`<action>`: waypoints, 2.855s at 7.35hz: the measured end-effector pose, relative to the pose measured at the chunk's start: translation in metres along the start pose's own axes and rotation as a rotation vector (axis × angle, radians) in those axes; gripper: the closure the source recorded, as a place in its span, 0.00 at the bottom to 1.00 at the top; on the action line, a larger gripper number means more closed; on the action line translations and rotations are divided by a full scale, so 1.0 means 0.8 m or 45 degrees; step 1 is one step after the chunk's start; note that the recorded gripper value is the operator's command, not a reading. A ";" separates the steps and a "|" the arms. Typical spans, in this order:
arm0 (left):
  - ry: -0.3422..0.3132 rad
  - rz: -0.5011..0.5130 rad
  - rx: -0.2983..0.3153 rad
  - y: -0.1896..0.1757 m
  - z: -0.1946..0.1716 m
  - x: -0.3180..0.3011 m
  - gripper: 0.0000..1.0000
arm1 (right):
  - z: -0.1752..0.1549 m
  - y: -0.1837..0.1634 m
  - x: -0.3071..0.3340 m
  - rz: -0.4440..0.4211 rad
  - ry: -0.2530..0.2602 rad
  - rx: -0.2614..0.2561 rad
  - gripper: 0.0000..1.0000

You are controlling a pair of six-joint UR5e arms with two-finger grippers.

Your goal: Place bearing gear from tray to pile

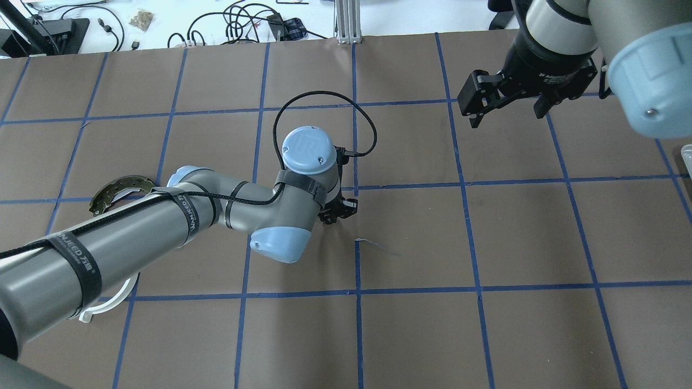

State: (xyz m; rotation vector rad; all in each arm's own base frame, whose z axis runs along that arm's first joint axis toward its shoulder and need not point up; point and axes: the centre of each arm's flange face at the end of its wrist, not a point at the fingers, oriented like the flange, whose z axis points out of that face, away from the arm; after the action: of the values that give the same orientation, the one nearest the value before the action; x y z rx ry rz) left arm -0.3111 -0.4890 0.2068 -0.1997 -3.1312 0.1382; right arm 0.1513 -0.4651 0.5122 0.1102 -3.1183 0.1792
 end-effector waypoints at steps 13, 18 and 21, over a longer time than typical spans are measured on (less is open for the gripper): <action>0.040 0.295 -0.218 0.045 -0.020 -0.506 1.00 | 0.005 0.008 0.006 0.108 0.008 -0.078 0.00; 0.029 0.301 -0.201 0.058 0.001 -0.501 0.00 | 0.006 0.009 0.006 0.108 0.006 -0.079 0.00; -0.015 0.299 -0.155 0.037 -0.045 -0.484 0.00 | 0.006 0.009 0.006 0.107 0.006 -0.079 0.00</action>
State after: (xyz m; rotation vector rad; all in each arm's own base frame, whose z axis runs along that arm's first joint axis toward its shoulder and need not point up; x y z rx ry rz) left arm 0.0766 -0.5059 0.2422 -0.5691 -3.1185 -0.0517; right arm 0.1463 -0.4592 0.5065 -0.0227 -3.1221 0.0832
